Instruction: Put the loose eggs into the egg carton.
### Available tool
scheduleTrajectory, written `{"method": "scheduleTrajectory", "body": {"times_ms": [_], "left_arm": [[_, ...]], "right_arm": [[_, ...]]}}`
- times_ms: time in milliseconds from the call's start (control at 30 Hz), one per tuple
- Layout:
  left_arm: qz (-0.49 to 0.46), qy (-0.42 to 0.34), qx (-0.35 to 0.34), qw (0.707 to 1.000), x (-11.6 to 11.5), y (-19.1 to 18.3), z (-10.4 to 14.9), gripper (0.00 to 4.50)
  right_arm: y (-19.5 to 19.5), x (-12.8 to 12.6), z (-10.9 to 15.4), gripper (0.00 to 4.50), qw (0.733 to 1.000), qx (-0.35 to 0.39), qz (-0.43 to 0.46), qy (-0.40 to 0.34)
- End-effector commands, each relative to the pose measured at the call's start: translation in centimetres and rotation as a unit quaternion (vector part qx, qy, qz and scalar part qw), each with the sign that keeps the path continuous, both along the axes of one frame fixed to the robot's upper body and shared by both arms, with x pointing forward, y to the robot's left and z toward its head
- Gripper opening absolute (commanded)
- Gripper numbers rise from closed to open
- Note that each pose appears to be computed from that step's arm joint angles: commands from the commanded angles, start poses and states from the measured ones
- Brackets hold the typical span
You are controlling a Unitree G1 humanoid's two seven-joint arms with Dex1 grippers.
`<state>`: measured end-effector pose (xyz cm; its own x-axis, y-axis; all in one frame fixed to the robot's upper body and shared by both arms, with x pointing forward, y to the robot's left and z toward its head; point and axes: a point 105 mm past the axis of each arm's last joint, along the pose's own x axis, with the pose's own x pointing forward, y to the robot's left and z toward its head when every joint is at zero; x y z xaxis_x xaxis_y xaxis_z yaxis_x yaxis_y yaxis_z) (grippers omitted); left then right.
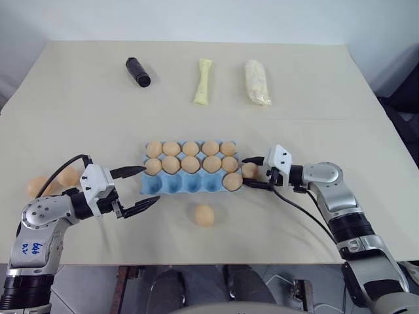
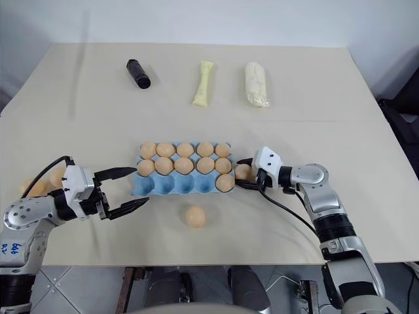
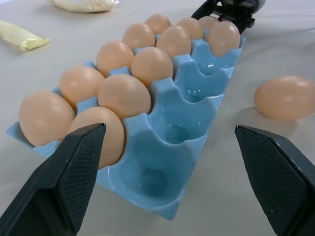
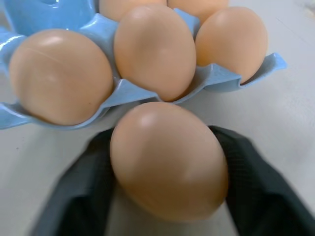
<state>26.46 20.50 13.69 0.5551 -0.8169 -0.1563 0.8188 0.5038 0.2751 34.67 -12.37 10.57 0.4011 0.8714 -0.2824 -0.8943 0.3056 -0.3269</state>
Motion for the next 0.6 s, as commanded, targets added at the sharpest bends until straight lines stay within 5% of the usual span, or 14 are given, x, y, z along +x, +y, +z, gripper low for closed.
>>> {"method": "scheduleTrajectory", "body": {"times_ms": [33, 300, 467, 600], "left_arm": [[-0.007, -0.012, -0.008, 1.000, -0.3, -0.2, 0.6, 4.50], [0.004, -0.015, -0.027, 1.000, -0.4, 0.4, 1.4, 4.50], [0.015, -0.005, -0.023, 1.000, -0.1, 1.1, 0.7, 4.50], [0.012, -0.005, -0.023, 1.000, 0.0, 0.9, 0.7, 4.50]], "right_arm": [[-1.2, 0.0, 1.2, 1.97, 1.000, 0.004, -0.009, -0.016], [-2.4, -3.1, 5.8, 1.97, 0.999, 0.013, 0.031, -0.006], [4.5, -5.2, 8.7, 1.97, 0.990, 0.082, 0.114, -0.010], [7.2, -4.9, 7.6, 1.97, 0.990, 0.069, 0.122, -0.032]]}}
